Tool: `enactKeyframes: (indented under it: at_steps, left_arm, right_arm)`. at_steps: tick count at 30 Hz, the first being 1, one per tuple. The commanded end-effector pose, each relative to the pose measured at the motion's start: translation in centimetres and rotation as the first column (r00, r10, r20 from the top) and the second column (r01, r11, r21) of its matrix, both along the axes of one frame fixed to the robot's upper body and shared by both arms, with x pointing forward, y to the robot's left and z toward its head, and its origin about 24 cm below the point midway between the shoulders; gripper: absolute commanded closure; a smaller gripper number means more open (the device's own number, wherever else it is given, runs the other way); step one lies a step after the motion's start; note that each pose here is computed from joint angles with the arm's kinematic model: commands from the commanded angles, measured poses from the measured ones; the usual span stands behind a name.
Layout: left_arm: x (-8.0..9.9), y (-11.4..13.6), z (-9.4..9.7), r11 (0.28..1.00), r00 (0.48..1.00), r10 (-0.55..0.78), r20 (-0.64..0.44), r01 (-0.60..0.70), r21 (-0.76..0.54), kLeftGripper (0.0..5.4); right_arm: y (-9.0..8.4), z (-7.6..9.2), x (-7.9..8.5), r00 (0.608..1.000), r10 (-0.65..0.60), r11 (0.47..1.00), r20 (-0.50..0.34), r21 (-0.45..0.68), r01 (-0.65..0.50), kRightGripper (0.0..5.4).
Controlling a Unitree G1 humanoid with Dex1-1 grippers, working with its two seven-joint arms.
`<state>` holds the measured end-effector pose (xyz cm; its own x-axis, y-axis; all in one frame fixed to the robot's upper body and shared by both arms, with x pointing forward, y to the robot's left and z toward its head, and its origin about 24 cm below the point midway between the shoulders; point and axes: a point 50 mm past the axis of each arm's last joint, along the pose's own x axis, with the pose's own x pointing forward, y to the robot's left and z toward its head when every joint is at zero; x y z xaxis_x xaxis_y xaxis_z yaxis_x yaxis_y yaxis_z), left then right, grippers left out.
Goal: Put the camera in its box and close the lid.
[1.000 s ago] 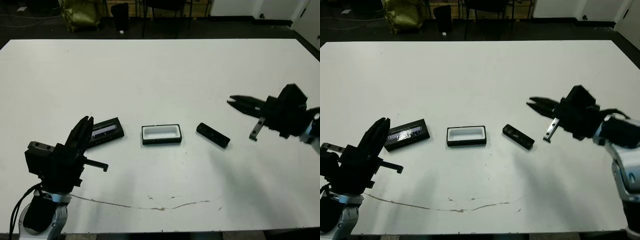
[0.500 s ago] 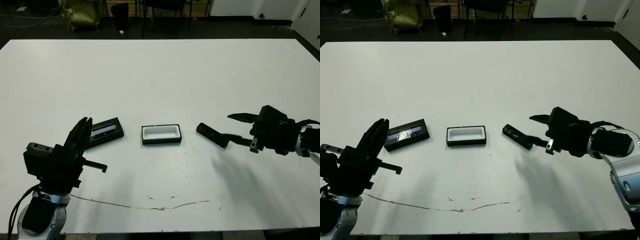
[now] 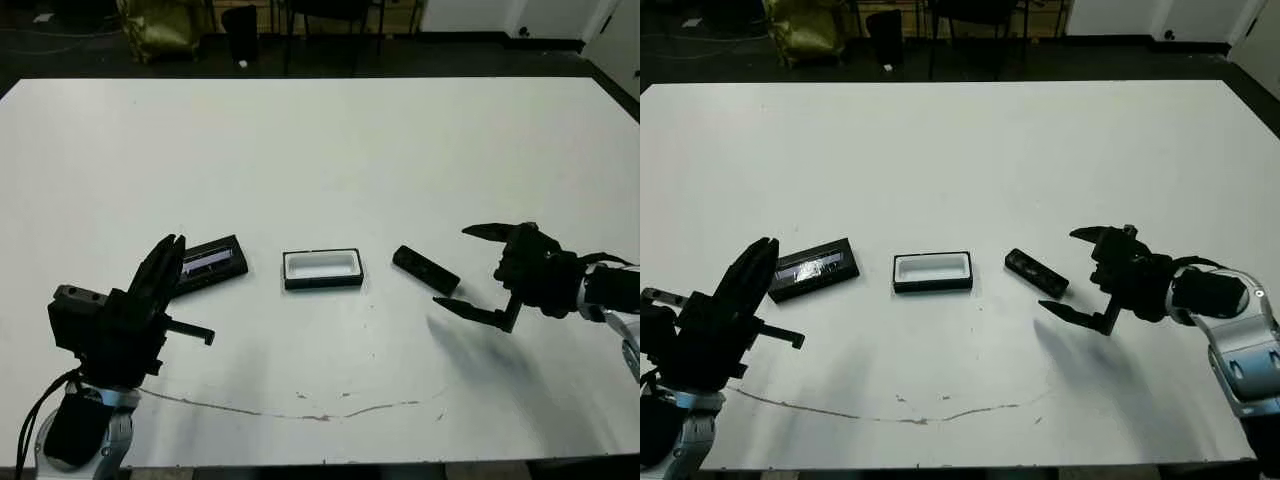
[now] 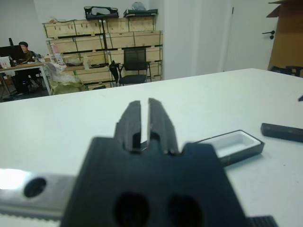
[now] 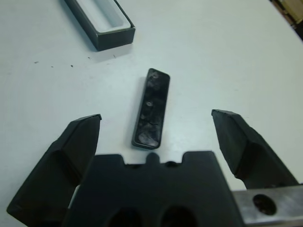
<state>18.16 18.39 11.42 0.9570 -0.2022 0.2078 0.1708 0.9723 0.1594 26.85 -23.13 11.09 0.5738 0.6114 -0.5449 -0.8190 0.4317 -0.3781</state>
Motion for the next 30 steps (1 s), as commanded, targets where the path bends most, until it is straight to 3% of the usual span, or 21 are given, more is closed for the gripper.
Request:
enactKeyframes:
  at_steps: [1, 19, 30]
  left_arm:
    - [0.0, 0.2, -0.5, 1.000, 0.999, 0.004, -0.038, -0.003, 0.021, 5.40]
    - [-0.2, 0.2, -0.5, 1.000, 0.999, 0.007, -0.052, -0.006, 0.023, 5.40]
    - [-0.2, 0.3, -0.6, 1.000, 0.999, 0.008, -0.052, -0.007, 0.026, 5.40]
  right_arm:
    - [0.1, -0.5, 0.1, 0.999, -0.003, 1.000, -0.041, 0.003, 0.003, 0.02]
    - [0.2, -2.2, 0.2, 0.982, -0.089, 0.992, -0.166, 0.070, 0.102, 0.02]
    - [-0.2, -3.3, 0.4, 0.981, -0.117, 0.990, -0.155, 0.057, 0.127, 0.02]
